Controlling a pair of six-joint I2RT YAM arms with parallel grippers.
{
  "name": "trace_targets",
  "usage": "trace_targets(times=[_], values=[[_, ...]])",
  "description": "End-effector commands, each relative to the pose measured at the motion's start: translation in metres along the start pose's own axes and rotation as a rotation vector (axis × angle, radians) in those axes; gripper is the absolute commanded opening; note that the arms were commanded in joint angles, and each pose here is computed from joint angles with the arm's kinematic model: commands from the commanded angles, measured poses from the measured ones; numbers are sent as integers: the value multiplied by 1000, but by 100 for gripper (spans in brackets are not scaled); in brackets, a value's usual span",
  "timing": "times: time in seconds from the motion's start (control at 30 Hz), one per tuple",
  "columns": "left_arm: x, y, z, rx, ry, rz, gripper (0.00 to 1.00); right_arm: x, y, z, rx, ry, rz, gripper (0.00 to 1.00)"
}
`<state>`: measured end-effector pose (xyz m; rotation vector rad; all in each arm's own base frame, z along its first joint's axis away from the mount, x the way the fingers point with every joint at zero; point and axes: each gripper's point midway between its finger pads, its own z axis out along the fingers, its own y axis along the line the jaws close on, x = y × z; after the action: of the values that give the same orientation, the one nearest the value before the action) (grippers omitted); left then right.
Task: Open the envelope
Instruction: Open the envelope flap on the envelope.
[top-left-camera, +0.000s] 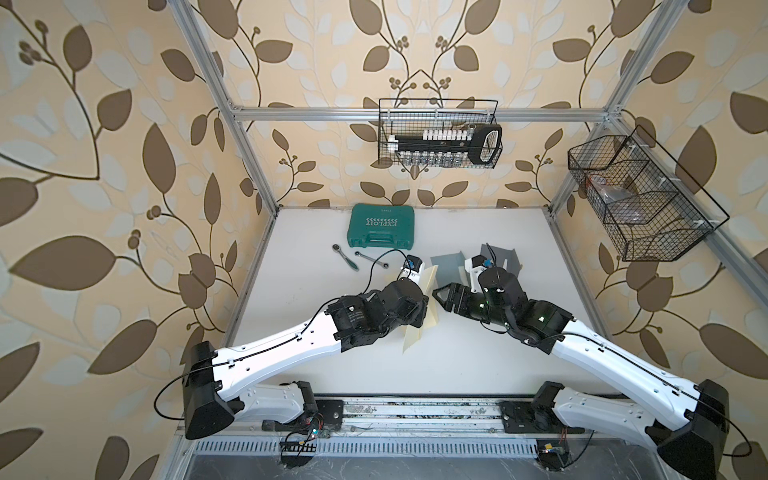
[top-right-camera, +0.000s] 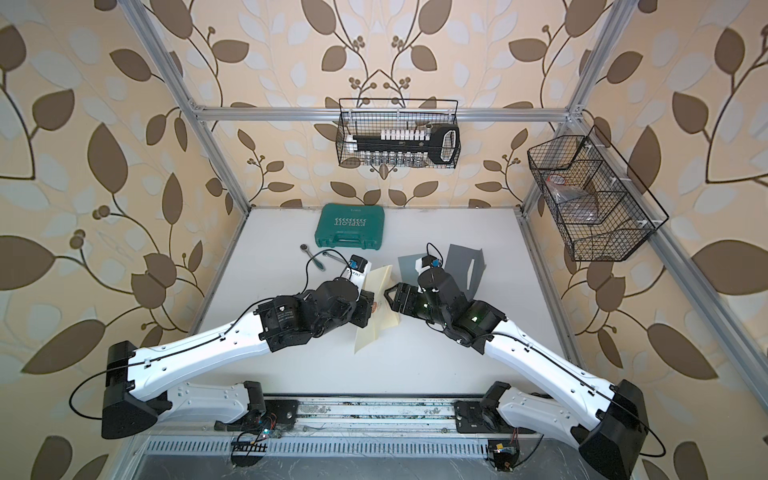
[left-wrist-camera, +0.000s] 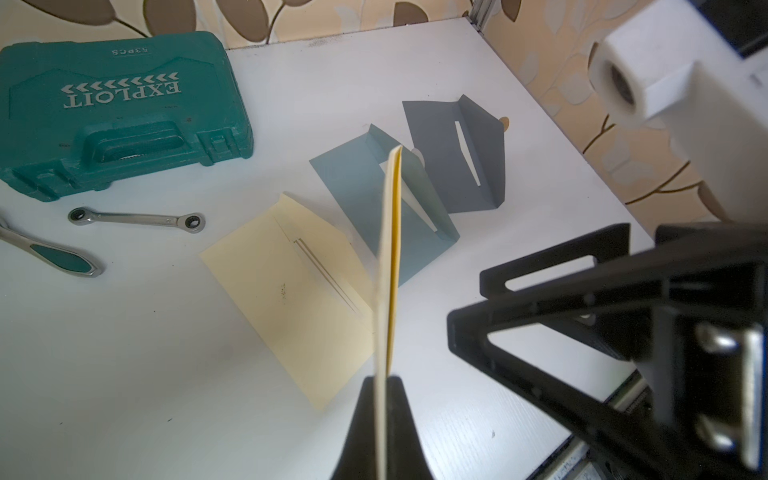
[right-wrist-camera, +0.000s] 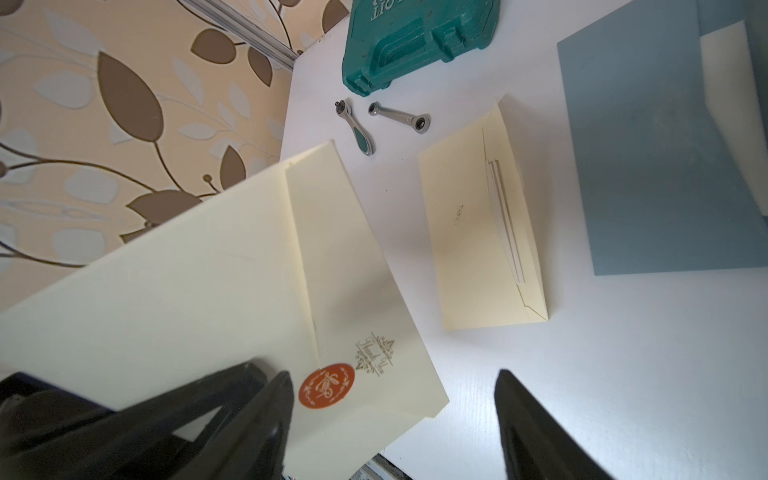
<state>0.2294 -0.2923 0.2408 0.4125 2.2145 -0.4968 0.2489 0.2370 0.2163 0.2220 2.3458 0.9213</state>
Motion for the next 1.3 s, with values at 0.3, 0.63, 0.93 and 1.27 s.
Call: trace_targets(times=[0.3,0.63,0.93,1.27], values=[[-10,-3,-5,-23,-13,-10,0,-10,-1,-2,79,-43,67,73],[-9,0,-4,-44,-5,-19,0,-3,-8,7,142,-13,153,70],[-8,2,-4,-50,-1,-21,0,-2,0,11,132,17,166,70],[-7,1,-4,-44,4,-25,0,5,8,19,124,73,168,70]])
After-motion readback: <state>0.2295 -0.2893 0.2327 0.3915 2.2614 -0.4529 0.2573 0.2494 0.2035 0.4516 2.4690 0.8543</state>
